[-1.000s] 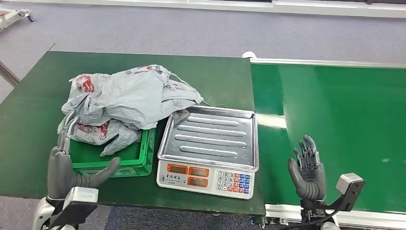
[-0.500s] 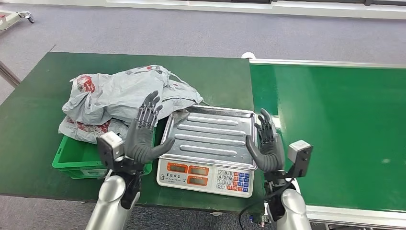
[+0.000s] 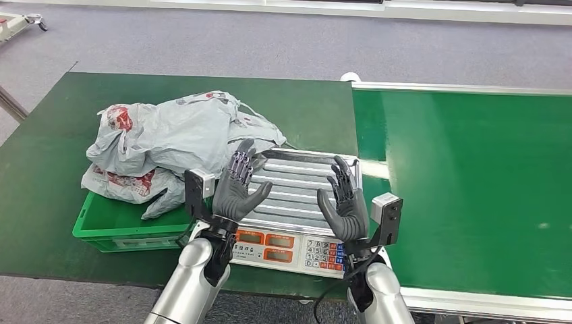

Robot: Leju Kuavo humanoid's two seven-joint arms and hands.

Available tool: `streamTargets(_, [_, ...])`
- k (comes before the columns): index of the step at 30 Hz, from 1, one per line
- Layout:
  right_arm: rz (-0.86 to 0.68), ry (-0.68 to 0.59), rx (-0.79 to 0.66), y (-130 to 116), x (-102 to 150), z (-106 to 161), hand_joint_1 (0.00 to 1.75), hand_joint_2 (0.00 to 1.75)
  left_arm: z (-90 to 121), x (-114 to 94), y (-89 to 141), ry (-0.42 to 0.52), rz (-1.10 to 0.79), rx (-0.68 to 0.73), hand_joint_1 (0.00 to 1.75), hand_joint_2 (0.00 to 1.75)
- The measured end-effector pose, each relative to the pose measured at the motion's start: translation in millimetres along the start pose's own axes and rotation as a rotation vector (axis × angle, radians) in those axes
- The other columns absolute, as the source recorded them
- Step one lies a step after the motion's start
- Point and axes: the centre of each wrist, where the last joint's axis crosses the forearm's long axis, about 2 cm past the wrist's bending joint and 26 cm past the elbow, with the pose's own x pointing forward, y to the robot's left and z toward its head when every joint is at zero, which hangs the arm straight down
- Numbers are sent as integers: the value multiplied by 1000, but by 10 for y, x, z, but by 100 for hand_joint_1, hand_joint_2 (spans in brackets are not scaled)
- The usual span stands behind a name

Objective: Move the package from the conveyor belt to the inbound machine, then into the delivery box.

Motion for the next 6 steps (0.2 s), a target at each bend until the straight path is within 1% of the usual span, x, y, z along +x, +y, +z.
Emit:
streamTargets(2, [18,5,-4,11,-22,39,0,0,26,-21,-5,6,-8,-2,0,175])
streamTargets(6, [38,20,-12,18,-48,91,0,175,75,-49,-21,15,-17,-8,0,175])
